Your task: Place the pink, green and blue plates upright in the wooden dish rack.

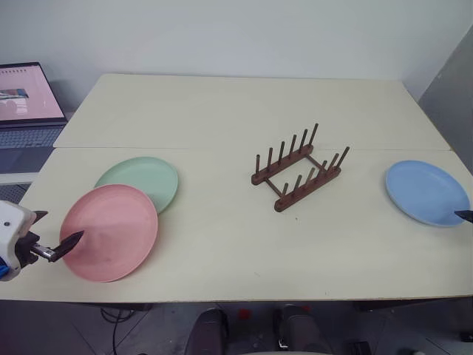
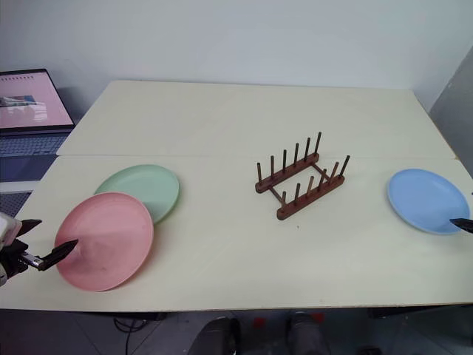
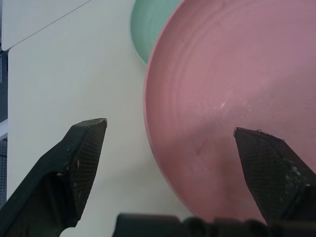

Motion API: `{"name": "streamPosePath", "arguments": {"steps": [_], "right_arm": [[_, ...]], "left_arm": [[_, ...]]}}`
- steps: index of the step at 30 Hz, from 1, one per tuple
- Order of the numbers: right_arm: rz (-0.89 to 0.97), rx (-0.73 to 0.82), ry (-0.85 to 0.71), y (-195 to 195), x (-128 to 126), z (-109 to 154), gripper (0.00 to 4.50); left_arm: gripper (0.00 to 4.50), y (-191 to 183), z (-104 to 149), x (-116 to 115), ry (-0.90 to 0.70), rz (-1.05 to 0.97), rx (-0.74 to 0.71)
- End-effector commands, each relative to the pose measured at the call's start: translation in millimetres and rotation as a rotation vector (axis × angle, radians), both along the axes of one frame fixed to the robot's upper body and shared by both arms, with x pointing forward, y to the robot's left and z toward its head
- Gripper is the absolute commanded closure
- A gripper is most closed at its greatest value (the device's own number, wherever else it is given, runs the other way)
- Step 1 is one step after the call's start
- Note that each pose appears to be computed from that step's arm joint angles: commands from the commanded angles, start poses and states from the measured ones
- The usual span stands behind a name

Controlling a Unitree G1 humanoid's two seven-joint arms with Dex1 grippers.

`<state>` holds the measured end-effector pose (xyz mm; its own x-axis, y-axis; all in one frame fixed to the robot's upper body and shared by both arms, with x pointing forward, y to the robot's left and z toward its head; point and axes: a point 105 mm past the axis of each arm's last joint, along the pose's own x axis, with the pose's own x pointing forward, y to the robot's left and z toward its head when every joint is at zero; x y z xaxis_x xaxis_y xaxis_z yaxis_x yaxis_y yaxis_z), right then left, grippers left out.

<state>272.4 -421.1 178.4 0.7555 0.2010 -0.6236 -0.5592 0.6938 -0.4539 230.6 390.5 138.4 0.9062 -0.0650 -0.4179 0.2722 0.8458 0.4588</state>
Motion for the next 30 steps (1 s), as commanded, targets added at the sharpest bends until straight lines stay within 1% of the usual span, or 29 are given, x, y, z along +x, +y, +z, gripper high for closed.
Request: {"name": "streamPosePath", "arguments": {"steps": [1,3,8,12,15,18,21,23,27,30], "right_arm": [[0.006,-0.033,-0.044,-2.6,0.5,18.5,0.02],[0.005,-0.031,-0.051,-2.4,1.4,19.1,0.02],[0.015,-0.023,-0.054,1.1,4.3,16.7,0.02],[0.018,-0.018,-0.061,2.6,5.8,15.9,0.02],[0.019,-0.017,-0.062,2.8,5.8,13.9,0.02],[0.022,-0.015,-0.065,3.7,6.0,14.2,0.02],[0.031,-0.012,-0.076,6.1,6.9,16.1,0.02],[0.048,-0.007,-0.081,10.1,7.0,18.1,0.02],[0.096,0.024,-0.102,23.9,7.1,25.1,0.02],[0.171,0.072,-0.087,46.8,1.3,29.5,0.02]], "left_arm": [[0.0,4.5,13.7,0.8,-0.043,-0.004,0.011],[0.0,7.2,14.0,1.0,-0.055,0.007,-0.002],[0.0,2.1,13.8,2.2,-0.067,-0.041,-0.024],[0.0,-0.2,21.4,4.9,-0.136,-0.068,-0.002],[0.0,1.9,23.1,7.3,-0.145,-0.048,-0.048],[0.0,-5.1,25.8,9.6,-0.147,-0.083,-0.082],[0.0,-30.9,25.8,15.9,-0.121,-0.178,-0.099],[0.0,-56.4,28.4,23.8,-0.121,-0.252,-0.114],[0.0,-119.8,33.6,38.1,-0.122,-0.41,-0.172],[0.0,-177.9,30.5,46.9,-0.096,-0.55,-0.228]]}}
